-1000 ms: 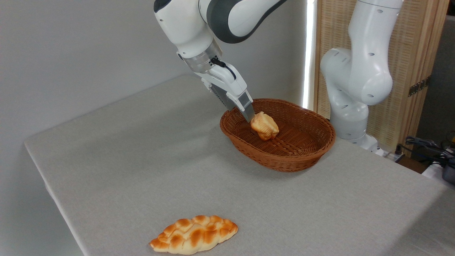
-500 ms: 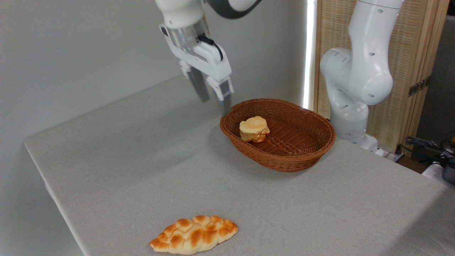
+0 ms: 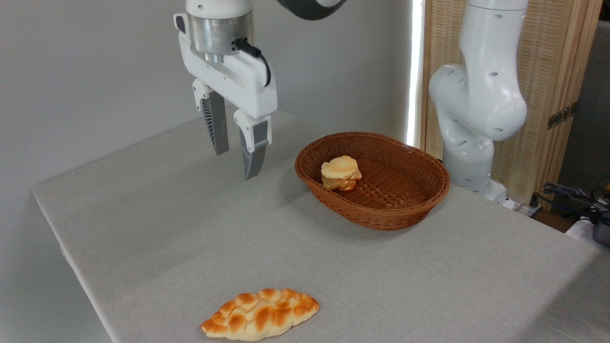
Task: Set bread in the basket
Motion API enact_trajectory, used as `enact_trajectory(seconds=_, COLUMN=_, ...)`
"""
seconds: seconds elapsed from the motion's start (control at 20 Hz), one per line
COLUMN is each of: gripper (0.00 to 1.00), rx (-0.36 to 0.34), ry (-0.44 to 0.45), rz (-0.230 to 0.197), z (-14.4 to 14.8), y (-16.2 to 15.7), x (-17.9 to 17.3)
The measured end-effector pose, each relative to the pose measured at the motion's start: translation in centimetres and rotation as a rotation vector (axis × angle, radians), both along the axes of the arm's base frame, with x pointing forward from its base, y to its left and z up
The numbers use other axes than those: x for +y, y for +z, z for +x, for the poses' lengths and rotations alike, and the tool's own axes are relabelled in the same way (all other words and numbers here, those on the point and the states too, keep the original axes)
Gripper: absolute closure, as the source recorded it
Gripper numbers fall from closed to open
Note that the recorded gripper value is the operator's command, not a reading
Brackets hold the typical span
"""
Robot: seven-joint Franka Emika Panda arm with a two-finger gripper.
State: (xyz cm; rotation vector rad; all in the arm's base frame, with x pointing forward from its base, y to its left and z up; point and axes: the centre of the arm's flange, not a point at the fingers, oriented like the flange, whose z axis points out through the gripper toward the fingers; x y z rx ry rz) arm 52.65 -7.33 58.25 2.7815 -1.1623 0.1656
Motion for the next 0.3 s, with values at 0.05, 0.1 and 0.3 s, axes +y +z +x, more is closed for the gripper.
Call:
enact_trajectory(seconds=0.05, gripper=0.00, rx=-0.001, ry=-0.019, rz=0.021, z=0.34, y=-0.29, x=0.31)
enact_trajectory(seconds=0.1, gripper=0.00, rx=-0.002, ry=-0.033, rz=0.049, z=0.56, y=-0.55, x=0.58)
enact_trajectory(seconds=0.3, gripper=0.00, rx=0.001, ry=-0.045, rz=0.080, z=0.85, y=-0.98, x=0.57)
